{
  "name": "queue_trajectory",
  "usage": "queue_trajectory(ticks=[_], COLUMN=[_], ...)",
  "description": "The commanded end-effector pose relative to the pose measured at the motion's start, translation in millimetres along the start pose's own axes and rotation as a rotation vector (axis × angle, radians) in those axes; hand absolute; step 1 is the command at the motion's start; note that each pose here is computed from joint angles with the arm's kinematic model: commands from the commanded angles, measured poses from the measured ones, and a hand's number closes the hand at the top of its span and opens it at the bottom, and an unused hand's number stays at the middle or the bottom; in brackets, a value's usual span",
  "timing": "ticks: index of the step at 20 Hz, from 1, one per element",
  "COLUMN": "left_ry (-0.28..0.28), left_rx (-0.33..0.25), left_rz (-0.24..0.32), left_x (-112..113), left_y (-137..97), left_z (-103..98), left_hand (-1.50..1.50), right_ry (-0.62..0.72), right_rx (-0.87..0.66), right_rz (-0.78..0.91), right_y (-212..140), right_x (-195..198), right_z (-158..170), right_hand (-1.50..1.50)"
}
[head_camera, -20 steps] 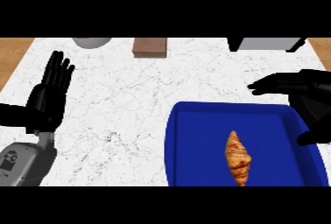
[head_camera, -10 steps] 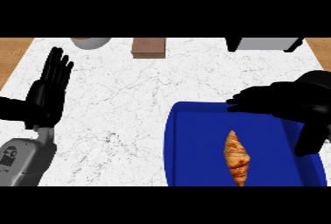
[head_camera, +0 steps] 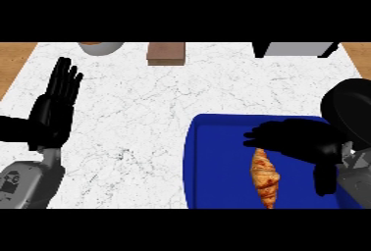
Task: Pick the croissant from the tray and place it in the pot
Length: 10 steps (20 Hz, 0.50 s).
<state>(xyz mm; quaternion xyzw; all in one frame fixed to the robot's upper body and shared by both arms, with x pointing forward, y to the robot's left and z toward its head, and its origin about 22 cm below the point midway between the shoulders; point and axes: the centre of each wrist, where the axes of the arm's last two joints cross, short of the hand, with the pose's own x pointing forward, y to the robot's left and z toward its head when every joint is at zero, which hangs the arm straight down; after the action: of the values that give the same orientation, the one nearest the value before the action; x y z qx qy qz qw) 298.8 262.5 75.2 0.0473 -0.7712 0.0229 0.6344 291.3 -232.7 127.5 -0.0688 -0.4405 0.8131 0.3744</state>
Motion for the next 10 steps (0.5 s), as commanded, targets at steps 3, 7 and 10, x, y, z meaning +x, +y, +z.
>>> queue_trajectory(ticks=[3, 7, 10], left_ry=[-0.001, -0.007, 0.003], left_rx=[-0.001, -0.017, -0.001], left_rz=[0.004, 0.010, -0.003], left_x=[0.5, 2.6, 9.2], left_y=[19.7, 5.5, 3.6], left_z=[0.0, 0.8, -0.7], left_hand=[0.00, 0.00, 0.00], right_ry=[0.011, 0.000, -0.025], right_rx=[0.040, 0.064, 0.010], right_rz=[-0.013, 0.014, 0.006], right_y=[11.5, 17.3, 36.0], right_x=[4.8, -18.5, 19.0], right_z=[-15.4, -22.3, -21.7], right_hand=[-1.50, -1.50, -1.50])
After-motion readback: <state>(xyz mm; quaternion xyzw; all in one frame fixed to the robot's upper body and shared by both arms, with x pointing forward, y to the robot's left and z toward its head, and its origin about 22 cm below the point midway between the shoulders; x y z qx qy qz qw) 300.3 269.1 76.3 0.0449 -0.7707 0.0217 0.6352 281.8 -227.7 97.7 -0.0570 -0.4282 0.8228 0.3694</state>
